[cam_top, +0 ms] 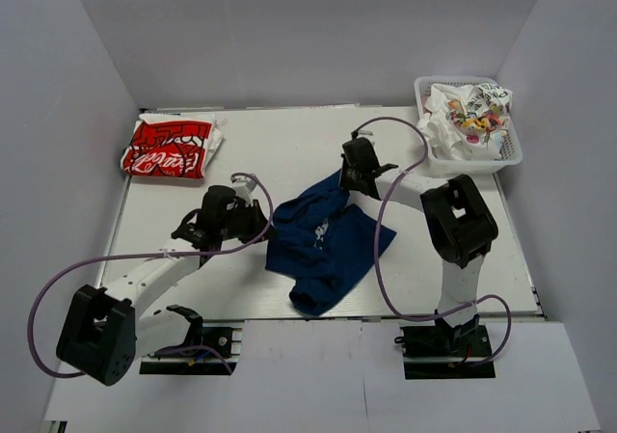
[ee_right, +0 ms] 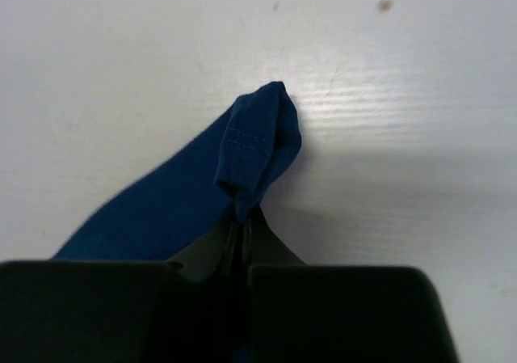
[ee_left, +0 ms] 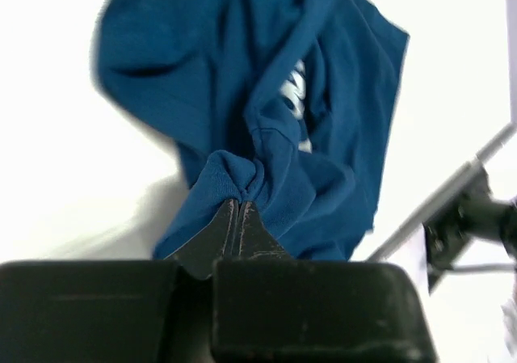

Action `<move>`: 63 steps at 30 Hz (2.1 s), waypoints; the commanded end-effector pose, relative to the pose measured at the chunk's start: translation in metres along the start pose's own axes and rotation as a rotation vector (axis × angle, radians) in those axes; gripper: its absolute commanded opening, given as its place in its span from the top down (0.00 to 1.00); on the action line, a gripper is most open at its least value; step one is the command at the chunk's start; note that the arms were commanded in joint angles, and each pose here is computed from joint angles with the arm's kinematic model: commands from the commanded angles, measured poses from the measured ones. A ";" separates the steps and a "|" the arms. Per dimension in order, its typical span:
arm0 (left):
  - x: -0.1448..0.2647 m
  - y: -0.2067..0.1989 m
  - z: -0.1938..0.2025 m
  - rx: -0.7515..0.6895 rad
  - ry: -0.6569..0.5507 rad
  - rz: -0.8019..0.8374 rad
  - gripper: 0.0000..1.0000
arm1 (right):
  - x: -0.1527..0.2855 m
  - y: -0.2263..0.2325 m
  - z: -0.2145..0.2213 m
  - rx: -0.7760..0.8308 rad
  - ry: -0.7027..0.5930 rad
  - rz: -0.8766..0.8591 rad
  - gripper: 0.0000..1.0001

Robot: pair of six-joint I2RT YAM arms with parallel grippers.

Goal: Fold and stack the t-shirts

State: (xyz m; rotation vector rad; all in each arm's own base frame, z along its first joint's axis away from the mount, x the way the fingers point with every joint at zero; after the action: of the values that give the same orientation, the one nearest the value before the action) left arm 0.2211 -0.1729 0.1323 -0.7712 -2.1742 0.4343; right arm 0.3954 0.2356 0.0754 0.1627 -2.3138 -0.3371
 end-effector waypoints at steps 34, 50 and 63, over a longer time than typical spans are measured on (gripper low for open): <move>0.435 -0.217 -0.192 -0.572 -1.386 0.072 1.00 | 0.649 -0.032 -0.227 -0.024 -1.515 -0.388 1.00; 0.129 -0.075 -0.263 -0.254 -0.769 -0.334 1.00 | 0.317 -0.015 -0.219 0.047 -0.886 0.156 1.00; 0.057 0.002 -0.143 -0.049 -0.512 -0.404 0.90 | 0.148 0.089 -0.100 0.354 -0.264 -0.517 1.00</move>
State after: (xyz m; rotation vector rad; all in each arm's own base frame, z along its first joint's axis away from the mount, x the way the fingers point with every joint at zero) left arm 0.3125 -0.1332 0.2269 -0.2592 -2.6448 0.2731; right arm 0.3700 0.2160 0.2274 0.5237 -2.5681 -0.0665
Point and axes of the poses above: each gripper's point midway between its finger pads, its own x axis back along the fingers, its own y axis along the line the jaws close on, z = x × y, the point moved 5 cm from there along x, back along the fingers, and after that the axes turned 5 degrees about -x, right-handed, at the moved point
